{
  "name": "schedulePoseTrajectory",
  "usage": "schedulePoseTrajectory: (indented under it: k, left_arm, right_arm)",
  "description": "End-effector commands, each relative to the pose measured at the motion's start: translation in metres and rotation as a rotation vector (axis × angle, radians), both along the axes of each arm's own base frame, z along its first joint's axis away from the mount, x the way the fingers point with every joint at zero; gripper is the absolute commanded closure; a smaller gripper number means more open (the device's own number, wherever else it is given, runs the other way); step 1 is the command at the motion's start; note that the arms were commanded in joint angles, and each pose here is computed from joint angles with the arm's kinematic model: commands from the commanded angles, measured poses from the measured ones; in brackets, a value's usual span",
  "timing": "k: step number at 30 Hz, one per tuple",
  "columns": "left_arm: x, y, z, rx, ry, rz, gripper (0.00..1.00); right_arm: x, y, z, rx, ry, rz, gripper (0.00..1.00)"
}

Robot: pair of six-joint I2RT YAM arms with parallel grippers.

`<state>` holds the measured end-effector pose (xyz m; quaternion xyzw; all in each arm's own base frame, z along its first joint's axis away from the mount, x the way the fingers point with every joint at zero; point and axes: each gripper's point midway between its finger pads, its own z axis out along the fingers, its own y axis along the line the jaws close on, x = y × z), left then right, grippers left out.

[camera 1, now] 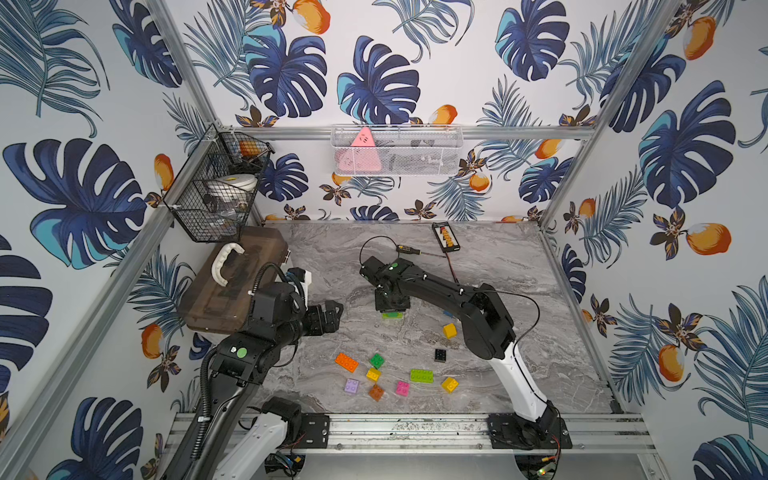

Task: Assemble the number 1 with lego
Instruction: Assemble the lego brick with the lego brick.

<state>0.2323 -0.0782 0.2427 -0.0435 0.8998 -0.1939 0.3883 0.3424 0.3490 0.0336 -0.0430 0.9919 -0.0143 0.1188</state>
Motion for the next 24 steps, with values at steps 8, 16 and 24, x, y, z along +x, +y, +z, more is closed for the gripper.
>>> schedulePoseTrajectory:
  k: [8, 16, 24]
  left_arm:
    - [0.003, -0.001, 0.006, 0.002, -0.034, -0.007, 0.01]
    - [0.003, -0.001, 0.007, 0.000, -0.035, -0.013, 0.01]
    - [0.003, -0.003, 0.007, -0.003, -0.034, -0.021, 0.01]
  right_arm:
    - [-0.002, -0.005, 0.001, -0.038, 0.029, -0.032, 0.70]
    - [0.003, -0.005, 0.040, -0.008, -0.023, -0.047, 0.37]
    - [-0.002, -0.011, 0.083, 0.062, -0.062, -0.078, 0.29]
